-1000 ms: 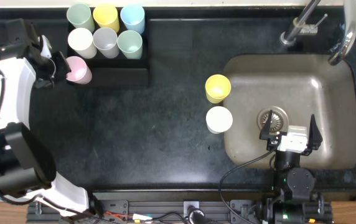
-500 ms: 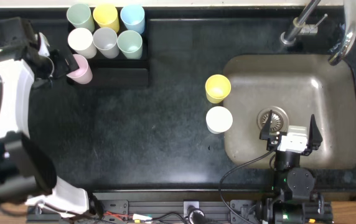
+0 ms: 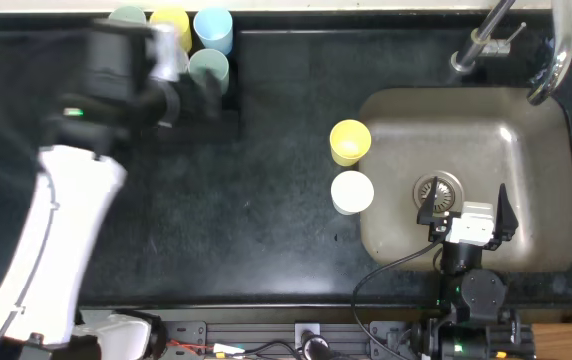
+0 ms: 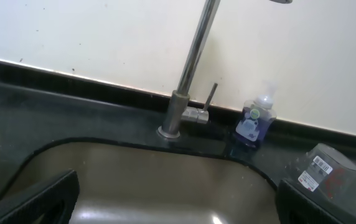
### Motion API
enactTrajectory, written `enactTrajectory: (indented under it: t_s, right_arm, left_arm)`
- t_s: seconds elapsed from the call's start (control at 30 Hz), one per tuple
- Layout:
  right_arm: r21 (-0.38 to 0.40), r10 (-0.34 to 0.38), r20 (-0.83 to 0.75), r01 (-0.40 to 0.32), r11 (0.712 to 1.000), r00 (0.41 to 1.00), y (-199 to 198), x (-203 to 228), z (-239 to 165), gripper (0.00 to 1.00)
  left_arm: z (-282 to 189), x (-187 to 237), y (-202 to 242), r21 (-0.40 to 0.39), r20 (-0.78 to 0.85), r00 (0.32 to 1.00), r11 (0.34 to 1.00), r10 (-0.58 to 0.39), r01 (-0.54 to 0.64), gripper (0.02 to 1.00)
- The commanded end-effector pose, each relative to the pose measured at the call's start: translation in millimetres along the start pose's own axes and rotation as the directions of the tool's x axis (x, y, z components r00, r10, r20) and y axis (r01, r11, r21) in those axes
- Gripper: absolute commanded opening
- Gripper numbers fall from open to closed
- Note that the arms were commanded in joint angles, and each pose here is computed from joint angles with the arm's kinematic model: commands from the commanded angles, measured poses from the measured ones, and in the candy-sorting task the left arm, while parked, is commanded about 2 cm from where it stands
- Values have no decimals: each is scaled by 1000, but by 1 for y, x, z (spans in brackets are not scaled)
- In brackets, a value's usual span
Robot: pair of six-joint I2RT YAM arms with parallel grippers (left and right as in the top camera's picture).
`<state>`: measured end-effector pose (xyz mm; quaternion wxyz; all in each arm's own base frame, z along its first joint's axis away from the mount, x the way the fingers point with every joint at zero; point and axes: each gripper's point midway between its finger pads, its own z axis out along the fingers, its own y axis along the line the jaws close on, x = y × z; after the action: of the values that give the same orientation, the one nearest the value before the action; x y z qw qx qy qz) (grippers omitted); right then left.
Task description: Store Cups
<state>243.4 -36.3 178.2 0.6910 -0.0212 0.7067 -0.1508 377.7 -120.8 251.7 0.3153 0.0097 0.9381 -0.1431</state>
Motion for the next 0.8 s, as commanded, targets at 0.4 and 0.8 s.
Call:
enactTrajectory:
  t_s: [0.4, 0.8]
  right_arm:
    - [1, 0, -1, 0, 1000, 1000, 1, 3, 0, 998]
    - [1, 0, -1, 0, 1000, 1000, 1, 3, 0, 998]
  left_arm:
    - [39, 99, -160, 90, -124, 968, 973, 220, -210, 1000]
    - [74, 89, -184, 91, -162, 985, 995, 61, -47, 1000]
